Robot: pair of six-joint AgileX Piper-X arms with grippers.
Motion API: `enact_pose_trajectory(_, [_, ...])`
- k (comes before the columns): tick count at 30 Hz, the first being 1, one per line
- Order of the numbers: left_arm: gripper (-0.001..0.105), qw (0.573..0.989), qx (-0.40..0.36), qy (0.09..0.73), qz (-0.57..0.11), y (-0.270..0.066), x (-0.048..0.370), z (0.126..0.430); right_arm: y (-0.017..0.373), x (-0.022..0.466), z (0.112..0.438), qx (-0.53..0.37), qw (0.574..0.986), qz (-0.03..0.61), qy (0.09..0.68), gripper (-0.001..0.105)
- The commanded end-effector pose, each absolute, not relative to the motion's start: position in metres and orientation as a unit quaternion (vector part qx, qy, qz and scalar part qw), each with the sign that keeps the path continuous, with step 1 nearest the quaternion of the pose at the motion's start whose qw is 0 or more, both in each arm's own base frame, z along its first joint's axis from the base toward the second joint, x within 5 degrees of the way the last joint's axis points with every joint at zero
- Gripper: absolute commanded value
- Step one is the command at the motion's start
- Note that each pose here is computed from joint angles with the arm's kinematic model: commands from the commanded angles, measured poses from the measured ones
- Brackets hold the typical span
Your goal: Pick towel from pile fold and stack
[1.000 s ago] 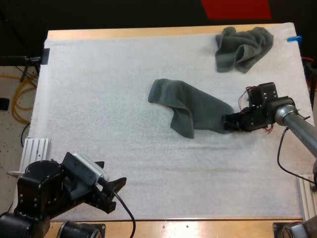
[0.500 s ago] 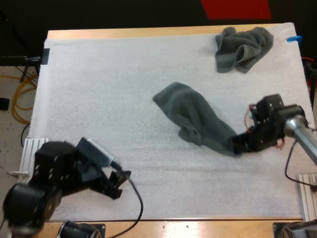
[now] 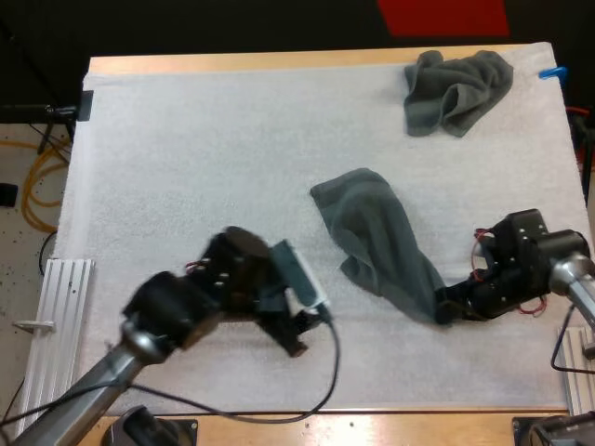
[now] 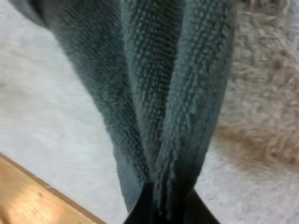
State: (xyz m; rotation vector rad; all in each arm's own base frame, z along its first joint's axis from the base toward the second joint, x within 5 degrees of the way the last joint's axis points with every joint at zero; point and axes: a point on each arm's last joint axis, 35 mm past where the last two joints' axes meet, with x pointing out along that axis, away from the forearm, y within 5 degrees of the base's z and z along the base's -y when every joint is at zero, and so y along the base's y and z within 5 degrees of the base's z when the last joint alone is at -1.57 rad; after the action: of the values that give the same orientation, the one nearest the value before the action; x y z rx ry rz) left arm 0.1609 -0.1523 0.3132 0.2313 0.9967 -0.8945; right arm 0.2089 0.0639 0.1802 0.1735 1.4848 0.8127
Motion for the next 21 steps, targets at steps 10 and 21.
enact_pose_trajectory(10, [0.067,0.785,0.058,0.440,-0.433,-0.198,0.196,0.287,0.062,0.197,0.202,0.077,0.671,0.374,0.636,0.000])
enact_pose_trajectory(21, [0.067,0.759,0.203,0.453,-0.421,-0.248,0.198,0.222,0.062,0.197,0.202,0.077,0.671,0.374,0.636,0.000])
